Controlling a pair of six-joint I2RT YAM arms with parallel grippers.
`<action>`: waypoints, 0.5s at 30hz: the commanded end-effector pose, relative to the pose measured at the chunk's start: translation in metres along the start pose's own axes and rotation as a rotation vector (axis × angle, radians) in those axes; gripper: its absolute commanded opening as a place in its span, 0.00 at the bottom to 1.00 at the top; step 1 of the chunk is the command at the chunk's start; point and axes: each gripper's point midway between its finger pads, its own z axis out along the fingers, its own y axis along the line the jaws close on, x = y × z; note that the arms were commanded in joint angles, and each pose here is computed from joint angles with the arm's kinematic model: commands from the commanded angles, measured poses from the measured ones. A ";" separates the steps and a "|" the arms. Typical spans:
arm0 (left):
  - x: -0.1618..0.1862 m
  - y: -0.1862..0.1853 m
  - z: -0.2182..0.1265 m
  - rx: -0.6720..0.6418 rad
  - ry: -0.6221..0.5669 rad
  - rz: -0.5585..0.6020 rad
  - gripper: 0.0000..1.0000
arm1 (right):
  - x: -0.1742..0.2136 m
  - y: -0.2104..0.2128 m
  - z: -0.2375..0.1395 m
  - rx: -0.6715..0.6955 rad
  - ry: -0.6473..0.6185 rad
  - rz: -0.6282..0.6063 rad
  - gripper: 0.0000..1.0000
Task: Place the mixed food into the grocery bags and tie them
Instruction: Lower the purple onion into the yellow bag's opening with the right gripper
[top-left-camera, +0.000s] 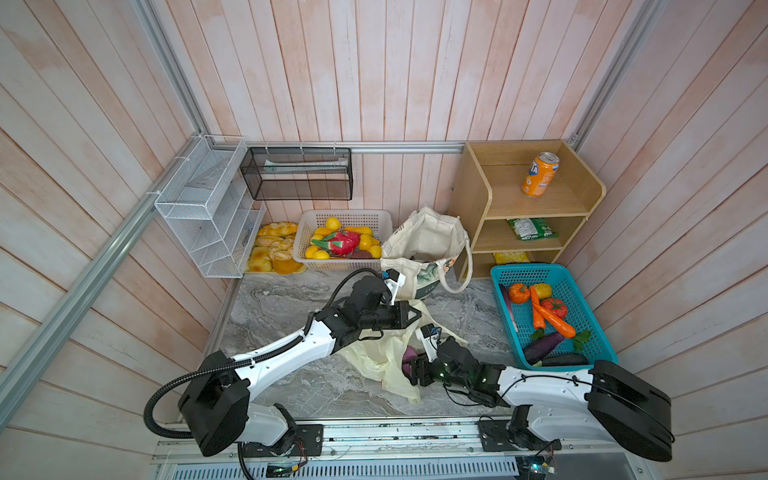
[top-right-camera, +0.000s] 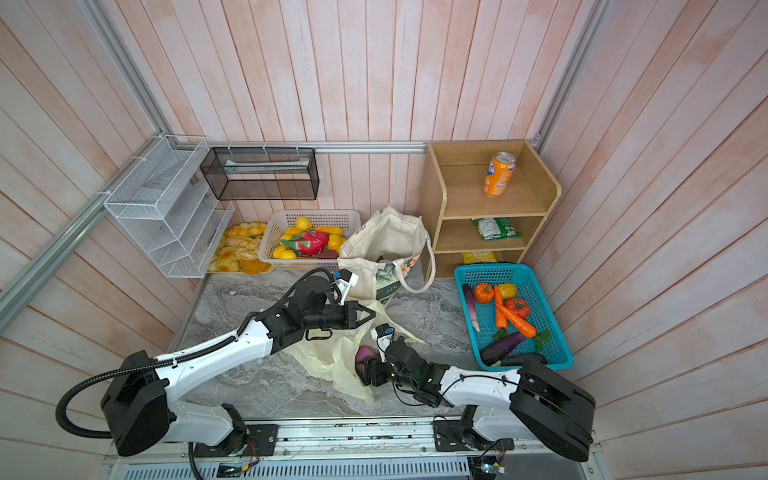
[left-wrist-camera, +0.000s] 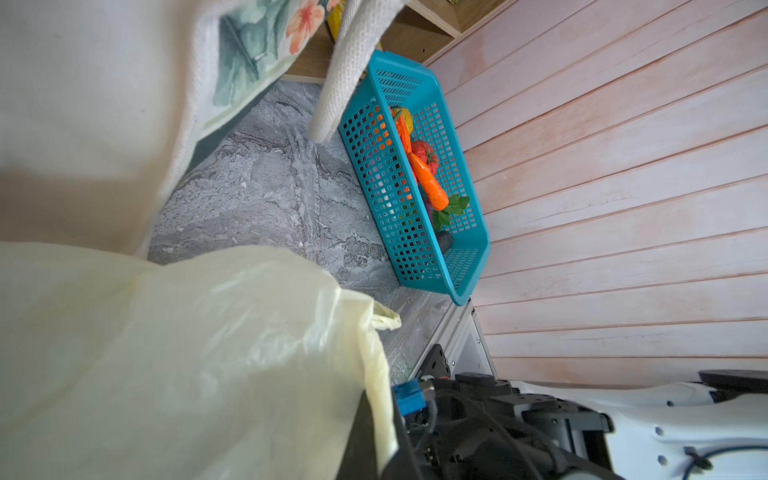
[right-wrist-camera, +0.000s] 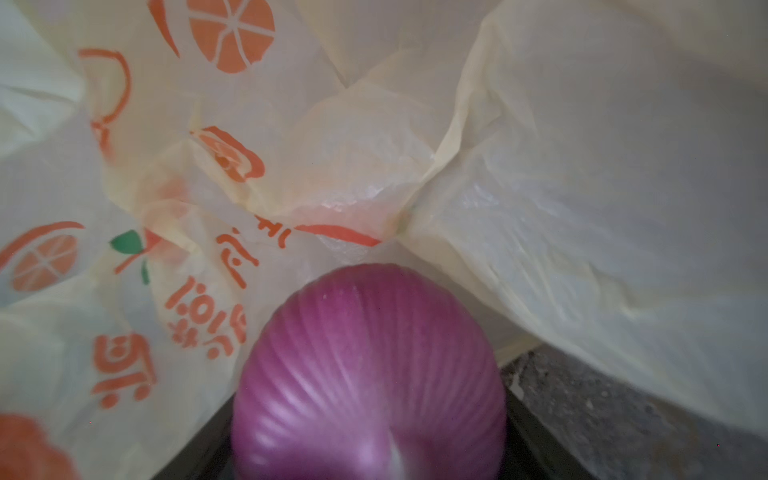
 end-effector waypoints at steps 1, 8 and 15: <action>-0.004 -0.014 -0.001 0.034 0.008 0.044 0.00 | -0.021 0.015 0.004 -0.015 -0.032 -0.041 0.19; 0.008 -0.015 -0.007 0.055 0.036 0.055 0.00 | -0.063 0.005 -0.016 -0.022 -0.133 -0.013 0.19; 0.019 -0.018 0.000 0.107 0.059 0.048 0.00 | -0.085 0.009 -0.035 -0.080 -0.195 0.021 0.19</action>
